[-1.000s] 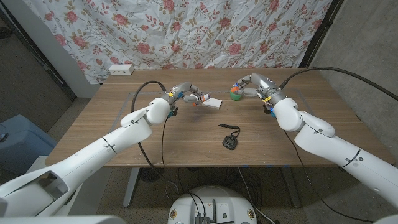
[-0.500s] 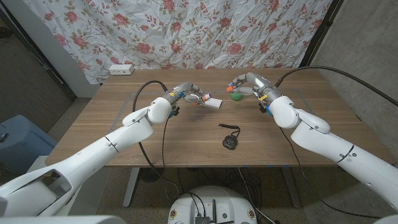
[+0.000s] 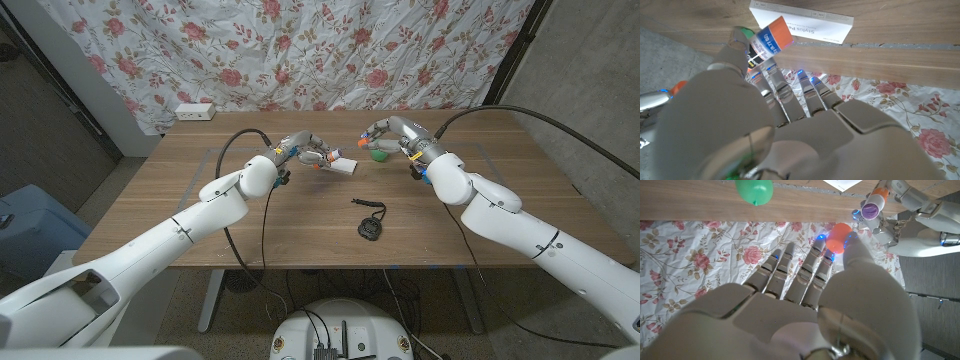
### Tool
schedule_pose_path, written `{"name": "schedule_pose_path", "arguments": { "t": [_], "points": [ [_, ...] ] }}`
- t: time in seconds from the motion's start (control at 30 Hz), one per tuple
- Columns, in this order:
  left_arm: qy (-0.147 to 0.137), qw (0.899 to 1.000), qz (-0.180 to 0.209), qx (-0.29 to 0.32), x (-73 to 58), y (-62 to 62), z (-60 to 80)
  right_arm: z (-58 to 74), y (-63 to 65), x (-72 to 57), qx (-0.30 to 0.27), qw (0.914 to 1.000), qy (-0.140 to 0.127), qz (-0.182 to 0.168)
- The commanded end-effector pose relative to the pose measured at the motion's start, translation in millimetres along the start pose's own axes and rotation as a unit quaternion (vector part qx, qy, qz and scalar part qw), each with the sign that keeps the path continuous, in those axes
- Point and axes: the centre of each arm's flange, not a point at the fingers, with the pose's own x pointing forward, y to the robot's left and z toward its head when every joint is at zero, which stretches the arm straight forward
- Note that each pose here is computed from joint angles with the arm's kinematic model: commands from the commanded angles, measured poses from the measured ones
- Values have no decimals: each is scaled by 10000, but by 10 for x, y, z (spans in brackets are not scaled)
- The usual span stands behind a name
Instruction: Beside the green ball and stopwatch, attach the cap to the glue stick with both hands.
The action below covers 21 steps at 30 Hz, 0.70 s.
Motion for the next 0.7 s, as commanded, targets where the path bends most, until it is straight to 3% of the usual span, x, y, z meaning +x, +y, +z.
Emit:
{"name": "schedule_pose_path", "arguments": {
  "t": [0.03, 0.7],
  "points": [
    [22, 10000, -22, 20, 7, -13, -2, 98, 66, 74, 9, 10000, -70, 10],
    [-16, 10000, 1, 63, 46, -10, 1, 220, 193, 181, 129, 9996, -238, 78]
  ]
}}
